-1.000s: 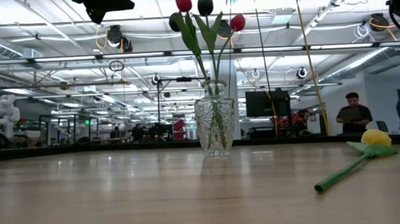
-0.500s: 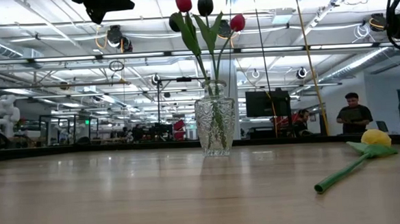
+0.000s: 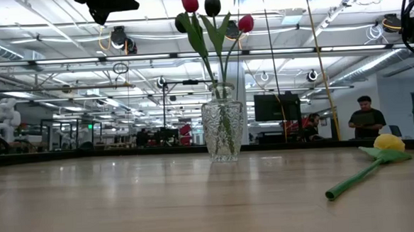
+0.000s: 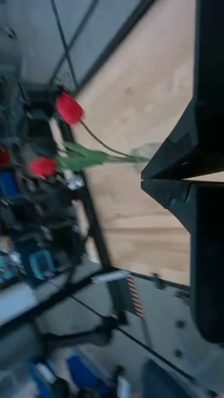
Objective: Sort flowers into vase by color
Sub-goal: Put the yellow flower into the green vase
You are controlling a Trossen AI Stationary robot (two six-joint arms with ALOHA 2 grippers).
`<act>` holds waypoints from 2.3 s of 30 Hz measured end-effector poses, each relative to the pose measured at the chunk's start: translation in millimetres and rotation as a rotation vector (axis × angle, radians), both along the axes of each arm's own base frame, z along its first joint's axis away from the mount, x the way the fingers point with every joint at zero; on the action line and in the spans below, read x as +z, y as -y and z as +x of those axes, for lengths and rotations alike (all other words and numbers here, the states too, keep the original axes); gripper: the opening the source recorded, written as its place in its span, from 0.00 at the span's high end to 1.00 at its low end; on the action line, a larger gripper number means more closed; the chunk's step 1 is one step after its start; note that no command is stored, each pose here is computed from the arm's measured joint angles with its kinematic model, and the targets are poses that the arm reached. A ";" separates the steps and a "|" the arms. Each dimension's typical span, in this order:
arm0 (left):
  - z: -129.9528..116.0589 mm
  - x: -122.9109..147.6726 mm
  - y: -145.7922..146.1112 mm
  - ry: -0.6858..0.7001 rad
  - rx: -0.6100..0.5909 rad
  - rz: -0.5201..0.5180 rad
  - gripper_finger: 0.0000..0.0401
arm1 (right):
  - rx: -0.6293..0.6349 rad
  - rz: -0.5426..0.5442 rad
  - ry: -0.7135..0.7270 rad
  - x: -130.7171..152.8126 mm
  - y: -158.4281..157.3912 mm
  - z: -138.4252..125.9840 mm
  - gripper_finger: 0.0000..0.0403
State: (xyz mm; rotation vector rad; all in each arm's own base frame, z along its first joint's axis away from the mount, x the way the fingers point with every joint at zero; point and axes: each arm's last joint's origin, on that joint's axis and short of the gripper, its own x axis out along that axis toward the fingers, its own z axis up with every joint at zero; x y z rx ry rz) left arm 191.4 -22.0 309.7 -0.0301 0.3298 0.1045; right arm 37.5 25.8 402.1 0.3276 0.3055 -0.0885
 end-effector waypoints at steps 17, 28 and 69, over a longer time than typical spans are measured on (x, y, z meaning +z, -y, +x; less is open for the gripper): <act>5.1 6.8 0.8 0.084 0.001 -0.014 0.68 | -0.284 0.150 0.257 6.0 -2.3 3.9 1.00; 45.0 22.3 15.7 0.203 -0.012 -0.055 0.68 | -0.361 0.105 0.245 3.7 -16.5 14.6 1.00; 314.2 -123.2 108.0 -0.248 0.352 -0.528 0.68 | -0.114 0.125 -0.173 -8.3 -23.0 17.2 1.00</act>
